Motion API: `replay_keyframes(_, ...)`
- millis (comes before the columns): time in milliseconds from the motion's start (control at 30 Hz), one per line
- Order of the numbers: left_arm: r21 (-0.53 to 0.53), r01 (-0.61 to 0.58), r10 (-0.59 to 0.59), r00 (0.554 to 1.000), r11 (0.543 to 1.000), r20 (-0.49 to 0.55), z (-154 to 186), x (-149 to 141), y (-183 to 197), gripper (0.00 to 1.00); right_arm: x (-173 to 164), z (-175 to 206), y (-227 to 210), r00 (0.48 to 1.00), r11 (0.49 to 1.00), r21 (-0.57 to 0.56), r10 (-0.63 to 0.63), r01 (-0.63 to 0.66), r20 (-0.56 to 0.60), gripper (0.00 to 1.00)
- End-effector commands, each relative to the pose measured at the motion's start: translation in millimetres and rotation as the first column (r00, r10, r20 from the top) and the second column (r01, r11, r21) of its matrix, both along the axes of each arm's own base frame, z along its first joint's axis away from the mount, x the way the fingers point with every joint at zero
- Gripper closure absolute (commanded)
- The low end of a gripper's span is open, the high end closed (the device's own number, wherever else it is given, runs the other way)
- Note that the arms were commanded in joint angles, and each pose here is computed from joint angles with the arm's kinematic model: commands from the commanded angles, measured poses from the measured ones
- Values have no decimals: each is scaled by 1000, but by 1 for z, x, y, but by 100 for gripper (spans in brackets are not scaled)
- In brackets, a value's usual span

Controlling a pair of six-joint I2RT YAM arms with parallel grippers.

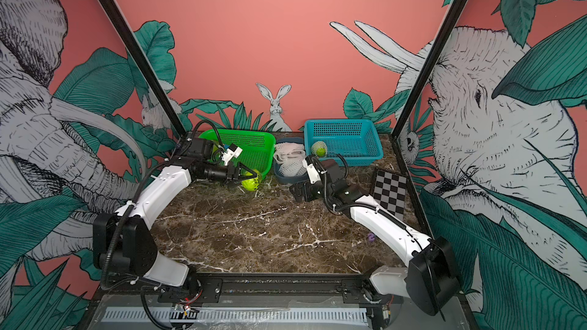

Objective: Sleeve custard apples in foam nets
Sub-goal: Place the custard apple at the center of the board.

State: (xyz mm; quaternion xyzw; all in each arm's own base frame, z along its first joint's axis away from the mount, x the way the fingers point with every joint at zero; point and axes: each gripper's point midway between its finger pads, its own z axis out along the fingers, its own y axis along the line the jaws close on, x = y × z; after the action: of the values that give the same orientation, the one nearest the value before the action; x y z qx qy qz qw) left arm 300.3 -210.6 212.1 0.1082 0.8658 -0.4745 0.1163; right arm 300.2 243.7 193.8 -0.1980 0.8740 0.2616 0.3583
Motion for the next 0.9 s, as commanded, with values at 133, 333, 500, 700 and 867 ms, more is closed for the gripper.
replay_keyframes(133,458,33,-85,992,888,94,-36,-16,-5,40,3,-9,-19,997,994,-91,-66,69,33,5)
replay_keyframes(333,681,-3,-174,966,732,190,-55,-22,-17,40,13,-14,-46,979,968,-145,-199,205,51,5)
replay_keyframes(500,775,-56,-225,942,630,250,-74,-30,-37,40,21,-18,-73,943,936,-122,-330,331,35,5)
replay_keyframes(700,797,-102,-231,929,595,291,-99,-33,-58,40,24,-19,-85,924,922,-65,-382,382,13,5)
replay_keyframes(867,839,-118,-245,927,531,285,-121,-31,-62,38,24,-19,-88,920,918,-57,-391,391,10,5)
